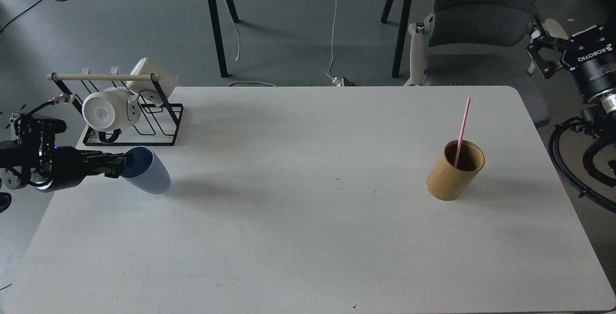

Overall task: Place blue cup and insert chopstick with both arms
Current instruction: 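Carry the blue cup with the left gripper to the table center and set it down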

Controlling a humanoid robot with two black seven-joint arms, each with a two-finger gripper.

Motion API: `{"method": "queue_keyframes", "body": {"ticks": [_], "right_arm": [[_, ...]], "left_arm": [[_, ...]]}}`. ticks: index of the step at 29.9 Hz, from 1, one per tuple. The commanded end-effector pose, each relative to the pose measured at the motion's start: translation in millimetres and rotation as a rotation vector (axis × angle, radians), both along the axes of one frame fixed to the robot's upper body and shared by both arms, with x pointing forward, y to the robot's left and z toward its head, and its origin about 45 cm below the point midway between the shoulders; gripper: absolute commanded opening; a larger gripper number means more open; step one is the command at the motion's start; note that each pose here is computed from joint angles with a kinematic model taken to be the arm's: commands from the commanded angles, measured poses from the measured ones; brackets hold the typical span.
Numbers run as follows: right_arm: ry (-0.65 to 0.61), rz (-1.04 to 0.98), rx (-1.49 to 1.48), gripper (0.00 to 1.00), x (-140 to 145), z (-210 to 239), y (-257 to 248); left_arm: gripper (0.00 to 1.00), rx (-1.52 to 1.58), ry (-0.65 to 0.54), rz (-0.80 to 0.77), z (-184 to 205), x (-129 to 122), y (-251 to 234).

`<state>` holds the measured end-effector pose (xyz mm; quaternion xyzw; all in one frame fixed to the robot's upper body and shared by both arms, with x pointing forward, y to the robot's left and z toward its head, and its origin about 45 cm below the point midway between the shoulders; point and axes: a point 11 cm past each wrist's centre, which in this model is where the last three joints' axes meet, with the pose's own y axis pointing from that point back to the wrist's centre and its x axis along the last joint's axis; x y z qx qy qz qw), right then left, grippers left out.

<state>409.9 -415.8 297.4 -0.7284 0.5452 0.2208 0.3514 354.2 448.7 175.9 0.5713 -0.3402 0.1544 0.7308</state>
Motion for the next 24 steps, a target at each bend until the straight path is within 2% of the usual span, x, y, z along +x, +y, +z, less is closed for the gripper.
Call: {"method": "queue_keyframes", "body": {"ticks": [1, 4, 9, 12, 18, 22, 24], "right_arm": [[-0.007, -0.004, -0.008, 1.00, 1.1, 4.2, -2.2], [-0.056, -0.001, -0.037, 1.00, 8.8, 29.7, -3.7], [-0.112, -0.017, -0.062, 1.00, 24.4, 72.4, -1.4], [-0.115, -0.020, -0.071, 1.00, 30.3, 82.8, 3.3], [-0.097, -0.030, -0.071, 1.00, 36.5, 85.4, 10.4], [-0.085, -0.042, -0.070, 1.00, 37.7, 85.4, 10.4], [-0.084, -0.049, -0.070, 1.00, 37.4, 87.2, 8.5]], "left_arm": [[0.00, -0.018, 0.014, -0.052, 17.8, 10.7, -21.2], [0.00, -0.012, 0.054, -0.175, 35.4, 17.2, -60.8], [0.00, 0.047, 0.052, -0.374, 73.1, 22.3, -139.2], [0.00, 0.038, -0.017, -0.497, 92.0, 27.3, -197.9], [0.00, 0.122, -0.135, -0.725, 84.2, 26.1, -305.9], [0.00, 0.161, -0.174, -0.887, 63.0, 5.2, -364.3], [0.00, 0.207, -0.159, -0.953, 43.6, -7.3, -376.4]]}}
